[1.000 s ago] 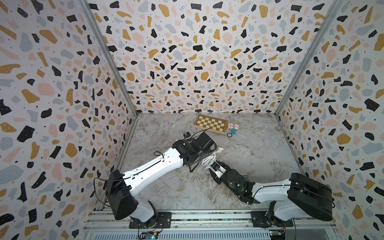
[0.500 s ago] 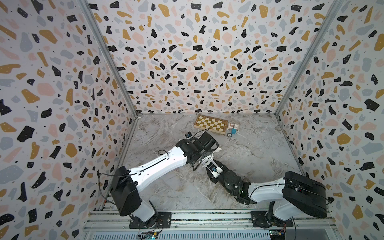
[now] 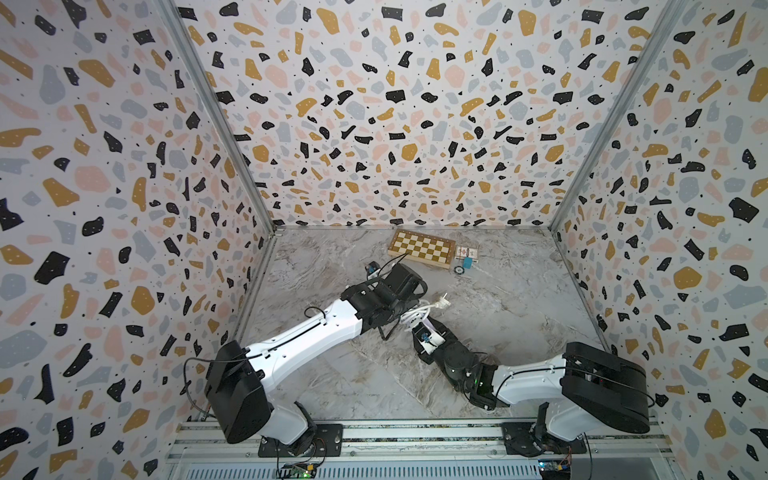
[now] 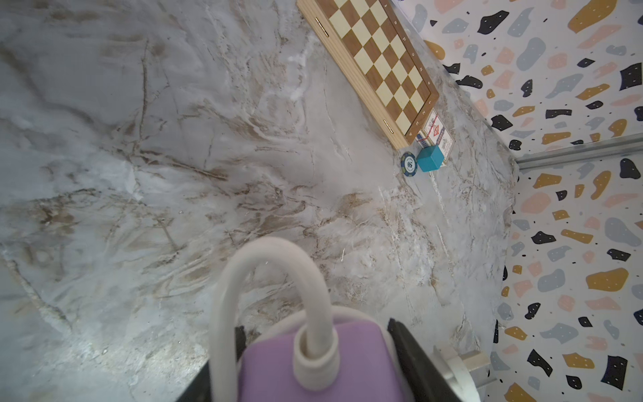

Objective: Wrap the cord around the power strip
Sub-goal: Adjust the power strip.

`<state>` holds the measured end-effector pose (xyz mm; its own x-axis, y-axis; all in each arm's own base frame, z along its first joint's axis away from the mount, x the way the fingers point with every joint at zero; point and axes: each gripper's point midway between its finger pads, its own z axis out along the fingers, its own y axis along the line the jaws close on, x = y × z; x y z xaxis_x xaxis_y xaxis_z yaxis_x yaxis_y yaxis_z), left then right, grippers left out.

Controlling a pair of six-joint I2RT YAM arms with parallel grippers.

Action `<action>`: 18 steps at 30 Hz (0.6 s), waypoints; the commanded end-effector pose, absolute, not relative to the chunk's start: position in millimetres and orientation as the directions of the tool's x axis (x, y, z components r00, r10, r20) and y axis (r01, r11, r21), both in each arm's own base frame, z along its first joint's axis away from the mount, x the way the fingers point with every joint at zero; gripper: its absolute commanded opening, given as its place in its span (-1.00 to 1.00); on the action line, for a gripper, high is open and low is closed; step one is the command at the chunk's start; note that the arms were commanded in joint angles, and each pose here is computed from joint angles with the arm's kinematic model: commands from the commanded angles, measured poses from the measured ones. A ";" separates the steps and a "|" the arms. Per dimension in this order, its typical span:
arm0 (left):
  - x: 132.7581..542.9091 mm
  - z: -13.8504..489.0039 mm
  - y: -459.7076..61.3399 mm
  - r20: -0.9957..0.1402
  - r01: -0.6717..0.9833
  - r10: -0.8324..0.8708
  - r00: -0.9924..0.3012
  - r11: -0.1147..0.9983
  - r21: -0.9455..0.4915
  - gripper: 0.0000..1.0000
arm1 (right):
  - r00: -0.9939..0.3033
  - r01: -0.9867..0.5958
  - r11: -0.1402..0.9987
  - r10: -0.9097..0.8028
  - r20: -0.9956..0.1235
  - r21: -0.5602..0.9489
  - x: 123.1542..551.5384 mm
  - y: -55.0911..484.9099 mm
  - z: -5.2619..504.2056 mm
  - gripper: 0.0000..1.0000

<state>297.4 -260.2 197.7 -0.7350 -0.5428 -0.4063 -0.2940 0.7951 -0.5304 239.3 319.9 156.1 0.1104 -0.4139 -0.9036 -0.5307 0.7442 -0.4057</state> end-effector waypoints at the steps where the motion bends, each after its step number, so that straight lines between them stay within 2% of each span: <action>1: 295.7 203.2 -259.8 -0.492 -0.146 -0.411 -0.767 0.859 -0.490 -0.86 | 0.206 -0.563 0.749 -0.283 -0.937 -0.350 230.2 339.1 208.3 -0.21; 7: 291.4 209.3 -249.1 -0.503 -0.124 -0.390 -0.771 0.867 -0.482 -0.98 | 0.188 -0.648 0.689 -0.269 -0.945 -0.325 221.0 328.6 204.3 0.46; 8: 290.9 208.9 -248.2 -0.501 -0.119 -0.384 -0.775 0.868 -0.482 -0.99 | 0.192 -0.671 0.667 -0.266 -0.945 -0.324 216.5 328.0 203.2 0.52; 15: 287.8 215.5 -246.3 -0.498 -0.076 -0.346 -0.795 0.872 -0.484 -1.00 | 0.205 -0.757 0.553 -0.303 -0.931 -0.347 194.1 314.0 190.0 0.62; 18: 285.8 218.2 -245.1 -0.497 -0.044 -0.307 -0.812 0.881 -0.472 -1.00 | 0.205 -0.746 0.575 -0.281 -0.938 -0.335 188.1 290.4 191.0 0.58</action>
<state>288.1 -259.9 218.1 -0.7993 -0.4034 -0.4454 -0.1095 0.8266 -0.5520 195.1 304.2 180.4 0.1814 -0.3188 -0.9303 -0.7414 0.5771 -0.3424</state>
